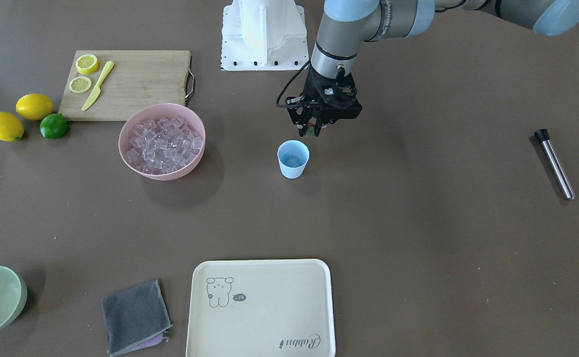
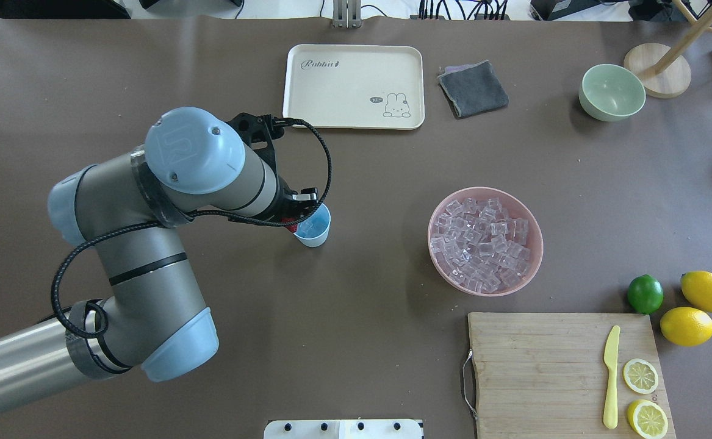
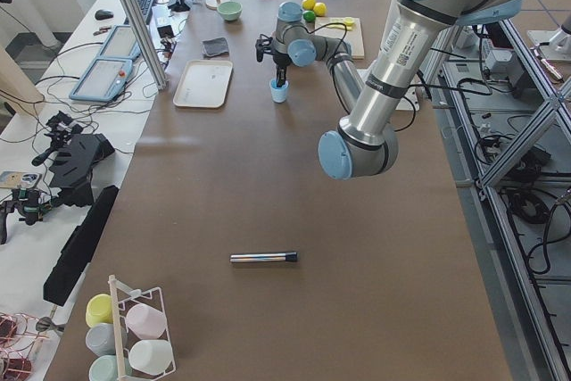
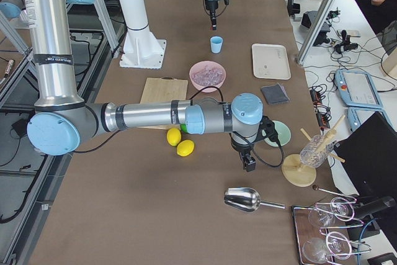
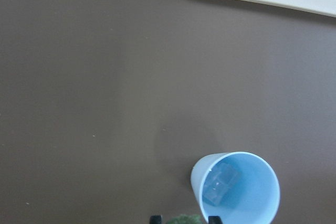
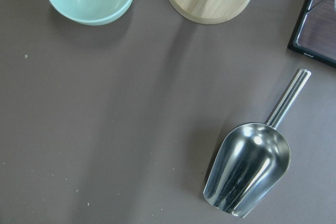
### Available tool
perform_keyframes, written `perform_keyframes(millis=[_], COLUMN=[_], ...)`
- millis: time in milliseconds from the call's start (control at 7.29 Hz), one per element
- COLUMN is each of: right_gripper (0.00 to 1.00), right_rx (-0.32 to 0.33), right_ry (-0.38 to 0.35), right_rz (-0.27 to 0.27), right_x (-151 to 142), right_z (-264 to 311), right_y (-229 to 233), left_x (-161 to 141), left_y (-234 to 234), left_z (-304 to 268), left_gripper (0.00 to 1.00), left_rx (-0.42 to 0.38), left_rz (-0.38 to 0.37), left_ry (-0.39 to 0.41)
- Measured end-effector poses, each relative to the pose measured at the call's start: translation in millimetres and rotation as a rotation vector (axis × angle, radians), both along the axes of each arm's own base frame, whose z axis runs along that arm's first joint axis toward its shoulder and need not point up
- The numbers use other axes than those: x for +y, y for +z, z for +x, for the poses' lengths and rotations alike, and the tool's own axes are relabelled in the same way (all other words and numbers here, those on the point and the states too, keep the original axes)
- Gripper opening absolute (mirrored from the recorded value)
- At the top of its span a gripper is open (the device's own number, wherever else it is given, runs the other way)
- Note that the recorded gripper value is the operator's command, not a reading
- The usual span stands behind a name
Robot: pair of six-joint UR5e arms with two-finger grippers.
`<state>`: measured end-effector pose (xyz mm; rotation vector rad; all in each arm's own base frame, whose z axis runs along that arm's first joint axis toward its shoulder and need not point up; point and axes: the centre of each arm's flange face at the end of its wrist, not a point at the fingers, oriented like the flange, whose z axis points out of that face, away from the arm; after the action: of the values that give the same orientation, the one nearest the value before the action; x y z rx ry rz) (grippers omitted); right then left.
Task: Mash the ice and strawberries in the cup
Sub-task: 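Carry the strawberry with the left gripper over the blue cup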
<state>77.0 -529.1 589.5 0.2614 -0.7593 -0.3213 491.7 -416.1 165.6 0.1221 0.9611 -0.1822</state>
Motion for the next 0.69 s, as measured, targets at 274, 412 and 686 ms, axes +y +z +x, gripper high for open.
perform_keyframes(millis=[274, 412, 686], right_gripper=[1.00, 1.00, 1.00], right_rx=[-0.002, -0.003, -0.003], right_ry=[0.011, 0.014, 0.016], right_rz=[0.007, 0.009, 0.011], right_x=[1.1, 2.6, 3.1], right_z=[7.0, 9.9, 12.2], right_y=[-2.2, -2.0, -2.4], left_x=[-8.6, -13.1, -15.4], left_y=[9.3, 14.1, 14.4], left_z=[28.5, 35.0, 38.0], left_gripper=[0.26, 0.26, 0.66], left_rx=[-0.003, 0.000, 0.006], left_rz=[-0.002, 0.003, 0.007], left_ry=[-0.008, -0.014, -0.020])
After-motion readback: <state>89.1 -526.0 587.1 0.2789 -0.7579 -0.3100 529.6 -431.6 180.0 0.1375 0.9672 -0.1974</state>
